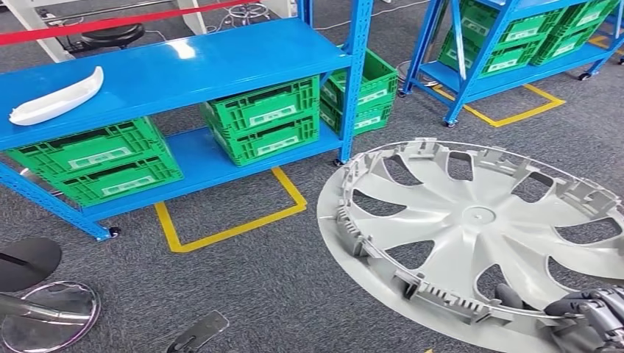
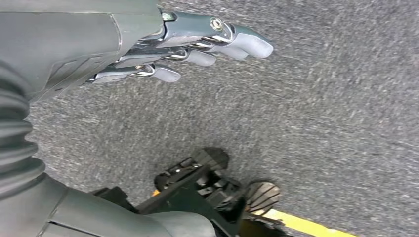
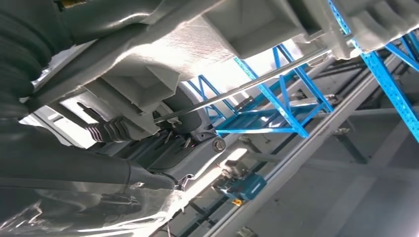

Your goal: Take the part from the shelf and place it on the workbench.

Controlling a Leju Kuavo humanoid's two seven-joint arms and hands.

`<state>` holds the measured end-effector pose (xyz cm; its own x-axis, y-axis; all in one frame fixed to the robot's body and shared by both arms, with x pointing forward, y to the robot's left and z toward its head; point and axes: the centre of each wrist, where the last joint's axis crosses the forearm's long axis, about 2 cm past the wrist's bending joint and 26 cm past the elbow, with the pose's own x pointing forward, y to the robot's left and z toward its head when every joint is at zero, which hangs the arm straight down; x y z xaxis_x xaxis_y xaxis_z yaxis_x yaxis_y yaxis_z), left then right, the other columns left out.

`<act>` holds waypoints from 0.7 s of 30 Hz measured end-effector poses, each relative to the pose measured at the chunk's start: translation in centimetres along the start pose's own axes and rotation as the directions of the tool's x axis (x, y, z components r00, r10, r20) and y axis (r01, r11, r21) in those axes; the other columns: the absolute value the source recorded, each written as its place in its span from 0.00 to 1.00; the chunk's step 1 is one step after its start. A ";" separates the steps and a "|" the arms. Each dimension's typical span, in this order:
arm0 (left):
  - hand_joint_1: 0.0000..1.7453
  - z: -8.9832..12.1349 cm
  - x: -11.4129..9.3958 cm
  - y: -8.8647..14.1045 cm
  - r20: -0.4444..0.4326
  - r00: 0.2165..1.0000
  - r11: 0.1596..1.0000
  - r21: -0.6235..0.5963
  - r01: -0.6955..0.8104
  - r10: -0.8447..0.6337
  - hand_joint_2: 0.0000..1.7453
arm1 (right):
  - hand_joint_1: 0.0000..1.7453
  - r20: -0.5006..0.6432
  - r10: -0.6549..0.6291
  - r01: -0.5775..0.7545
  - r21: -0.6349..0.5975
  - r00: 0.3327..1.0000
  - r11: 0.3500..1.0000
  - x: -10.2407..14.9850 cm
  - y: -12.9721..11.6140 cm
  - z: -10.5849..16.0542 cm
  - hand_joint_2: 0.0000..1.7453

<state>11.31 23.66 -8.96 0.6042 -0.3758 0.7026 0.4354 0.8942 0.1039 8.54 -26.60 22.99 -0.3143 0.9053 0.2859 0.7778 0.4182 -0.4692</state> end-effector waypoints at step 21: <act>0.00 0.4 -0.5 -0.2 0.002 1.000 1.000 0.020 -0.018 0.018 1.00 | 1.00 -0.046 0.127 -0.125 0.044 0.991 0.991 0.3 -0.8 0.1 1.00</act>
<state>10.64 23.77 -9.04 0.6107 -0.3597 0.7054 0.4111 0.9054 0.1059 7.80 -26.67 23.30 -0.1877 0.9466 0.2623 0.7863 0.3048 -0.5375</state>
